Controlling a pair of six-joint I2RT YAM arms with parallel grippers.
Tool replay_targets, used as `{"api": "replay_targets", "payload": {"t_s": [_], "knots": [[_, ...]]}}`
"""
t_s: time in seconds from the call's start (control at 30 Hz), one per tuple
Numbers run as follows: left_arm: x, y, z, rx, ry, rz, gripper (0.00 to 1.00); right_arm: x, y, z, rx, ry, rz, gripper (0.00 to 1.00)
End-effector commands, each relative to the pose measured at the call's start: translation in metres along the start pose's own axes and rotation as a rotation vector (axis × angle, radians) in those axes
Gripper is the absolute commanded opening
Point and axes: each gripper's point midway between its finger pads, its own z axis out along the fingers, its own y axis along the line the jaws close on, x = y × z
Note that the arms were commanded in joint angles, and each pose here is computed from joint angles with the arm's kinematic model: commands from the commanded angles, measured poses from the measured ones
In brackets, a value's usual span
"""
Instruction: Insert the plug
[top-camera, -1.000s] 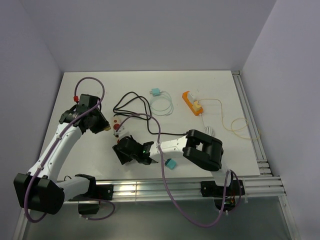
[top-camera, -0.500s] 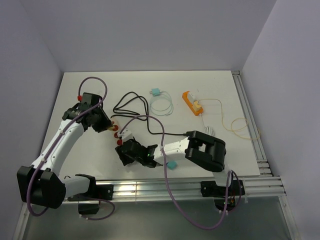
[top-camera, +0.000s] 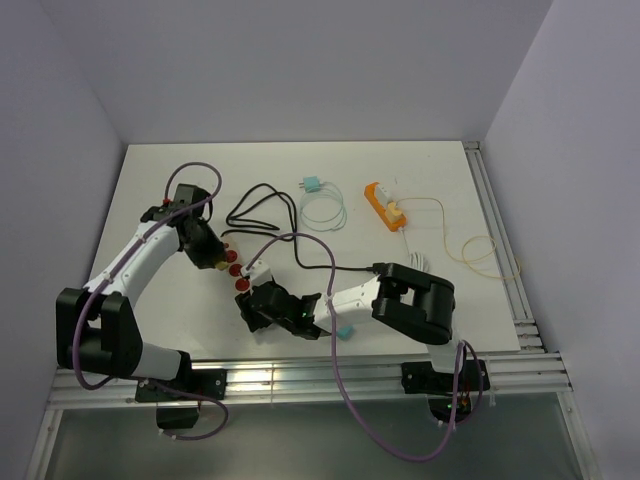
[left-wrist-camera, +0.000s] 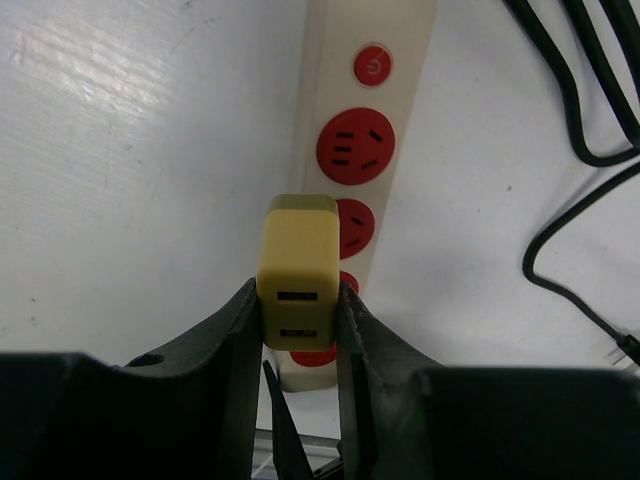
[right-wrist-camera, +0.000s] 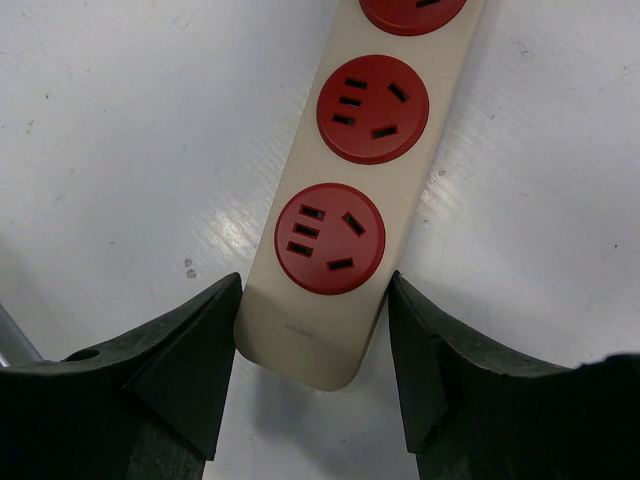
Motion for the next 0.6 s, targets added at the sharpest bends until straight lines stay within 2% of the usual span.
{"api": "replay_targets", "payload": {"t_s": [0.0, 0.23, 0.43, 0.57], "knots": [[-0.013, -0.001, 0.006, -0.002, -0.024, -0.008, 0.0, 0.048, -0.049, -0.012, 0.151, 0.152, -0.104, 0.0], [-0.029, -0.006, 0.011, 0.005, -0.032, 0.0, 0.0, 0.048, -0.045, -0.009, 0.133, 0.154, -0.107, 0.0], [-0.045, -0.017, 0.0, 0.05, -0.098, 0.031, 0.0, 0.052, -0.04, -0.007, 0.104, 0.169, -0.103, 0.0], [-0.046, -0.021, 0.005, 0.058, -0.081, 0.042, 0.0, 0.053, -0.039, -0.008, 0.102, 0.178, -0.106, 0.0]]}}
